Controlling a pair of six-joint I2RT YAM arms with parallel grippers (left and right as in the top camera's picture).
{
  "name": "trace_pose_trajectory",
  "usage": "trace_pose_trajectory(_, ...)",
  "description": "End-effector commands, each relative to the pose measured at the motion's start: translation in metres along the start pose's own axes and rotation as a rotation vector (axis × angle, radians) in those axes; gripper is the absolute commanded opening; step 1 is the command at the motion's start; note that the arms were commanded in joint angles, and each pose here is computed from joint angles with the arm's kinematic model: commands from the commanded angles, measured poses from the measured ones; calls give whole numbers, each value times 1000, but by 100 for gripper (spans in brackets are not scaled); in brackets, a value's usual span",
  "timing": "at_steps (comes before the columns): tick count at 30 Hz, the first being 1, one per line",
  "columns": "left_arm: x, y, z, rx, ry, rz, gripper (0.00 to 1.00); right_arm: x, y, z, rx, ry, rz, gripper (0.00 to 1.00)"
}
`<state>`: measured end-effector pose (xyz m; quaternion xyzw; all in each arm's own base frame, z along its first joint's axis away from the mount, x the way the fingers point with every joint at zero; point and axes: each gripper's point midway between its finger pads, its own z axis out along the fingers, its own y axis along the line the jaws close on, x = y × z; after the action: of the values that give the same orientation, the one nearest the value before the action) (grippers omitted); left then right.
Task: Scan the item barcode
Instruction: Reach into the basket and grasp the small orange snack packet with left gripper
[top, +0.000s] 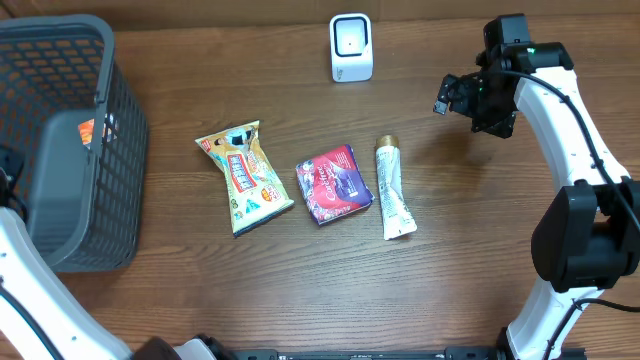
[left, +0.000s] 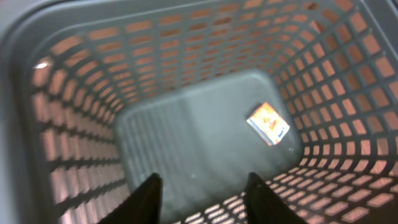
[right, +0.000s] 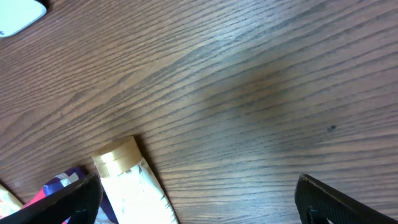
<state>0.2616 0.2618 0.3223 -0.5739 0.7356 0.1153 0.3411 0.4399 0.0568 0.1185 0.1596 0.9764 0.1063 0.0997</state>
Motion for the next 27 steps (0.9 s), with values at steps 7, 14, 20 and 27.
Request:
trace_pose_trajectory(7,30,-72,116,220,223,27,78,-9,6,-18,-17,-54,-4,100)
trace_pose_trajectory(14,46,-102,159,336,266,144,79,-9,6,-18,-17,-54,-4,100)
trace_pose_trajectory(20,60,-125,169,409,260,292,84,-9,6,-18,-17,-54,-4,100)
trace_pose_trajectory(27,77,-112,206,187,211,458,83,-9,6,-18,-17,-54,-4,100)
